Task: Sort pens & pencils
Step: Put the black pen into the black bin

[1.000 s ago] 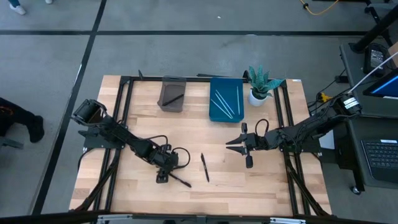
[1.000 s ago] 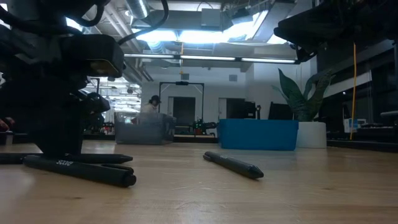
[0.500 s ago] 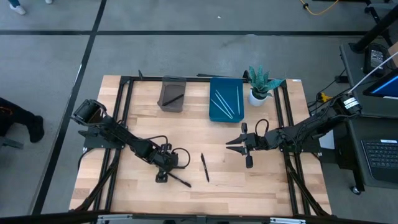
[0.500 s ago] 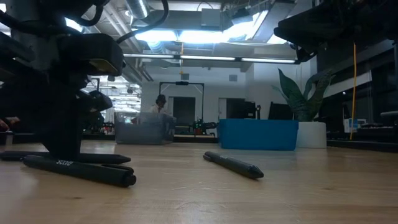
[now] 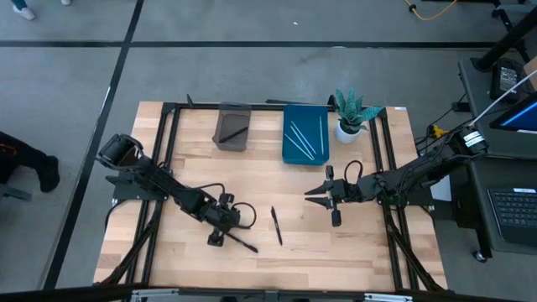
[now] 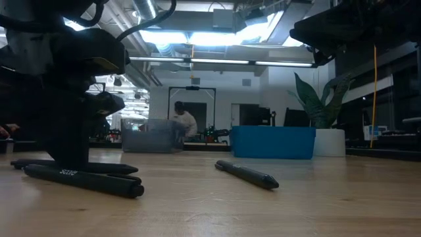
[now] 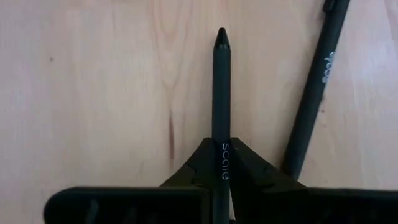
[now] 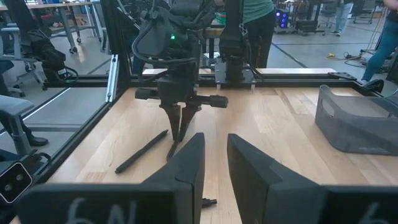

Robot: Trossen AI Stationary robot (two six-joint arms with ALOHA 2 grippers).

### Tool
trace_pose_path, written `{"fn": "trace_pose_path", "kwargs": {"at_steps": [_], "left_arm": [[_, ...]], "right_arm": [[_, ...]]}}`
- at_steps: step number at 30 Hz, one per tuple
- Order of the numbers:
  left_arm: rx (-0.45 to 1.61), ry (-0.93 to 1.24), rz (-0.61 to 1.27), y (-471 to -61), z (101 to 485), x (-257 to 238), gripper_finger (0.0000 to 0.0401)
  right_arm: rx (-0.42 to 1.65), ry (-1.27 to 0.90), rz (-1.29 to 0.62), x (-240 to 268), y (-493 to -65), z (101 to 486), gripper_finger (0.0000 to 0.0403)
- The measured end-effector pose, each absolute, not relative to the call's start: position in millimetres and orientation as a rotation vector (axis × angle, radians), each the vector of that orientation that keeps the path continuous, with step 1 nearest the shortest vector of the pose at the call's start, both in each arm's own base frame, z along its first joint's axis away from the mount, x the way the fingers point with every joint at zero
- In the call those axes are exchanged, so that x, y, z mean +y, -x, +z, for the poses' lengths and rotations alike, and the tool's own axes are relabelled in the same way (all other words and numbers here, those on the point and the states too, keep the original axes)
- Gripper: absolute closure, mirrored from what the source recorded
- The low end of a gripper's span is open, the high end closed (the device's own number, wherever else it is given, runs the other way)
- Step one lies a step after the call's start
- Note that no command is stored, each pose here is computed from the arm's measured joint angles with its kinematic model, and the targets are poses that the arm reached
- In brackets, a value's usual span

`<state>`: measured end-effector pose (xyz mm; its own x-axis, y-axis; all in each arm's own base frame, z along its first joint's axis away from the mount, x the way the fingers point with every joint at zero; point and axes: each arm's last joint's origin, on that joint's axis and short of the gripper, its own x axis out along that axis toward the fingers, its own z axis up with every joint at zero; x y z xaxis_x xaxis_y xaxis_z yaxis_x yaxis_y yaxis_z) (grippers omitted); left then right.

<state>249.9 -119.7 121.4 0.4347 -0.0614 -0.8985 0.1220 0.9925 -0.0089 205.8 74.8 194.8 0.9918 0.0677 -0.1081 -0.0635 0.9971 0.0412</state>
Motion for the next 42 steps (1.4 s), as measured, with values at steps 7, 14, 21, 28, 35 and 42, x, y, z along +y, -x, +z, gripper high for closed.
{"fn": "trace_pose_path", "kwargs": {"at_steps": [7,14,21,28,35,42], "left_arm": [[1.109,-0.076,-0.104,-246,130,-116,0.0384],[1.05,-0.094,-0.114,-243,145,-116,0.0385],[0.972,-0.091,-0.117,-232,173,-115,0.0385],[0.861,-0.122,-0.078,-215,201,-115,0.0385],[0.741,-0.211,-0.042,-205,219,-117,0.0385],[0.652,-0.261,-0.077,-198,234,-118,0.0385]], "right_arm": [[0.11,-0.037,0.065,75,-206,195,0.0331],[0.113,-0.036,0.064,75,-206,194,0.0331],[0.116,-0.035,0.064,75,-206,194,0.0331],[0.117,-0.034,0.064,75,-206,194,0.0331],[0.118,-0.033,0.064,75,-206,194,0.0332],[0.132,-0.028,0.063,75,-206,193,0.0332]]}}
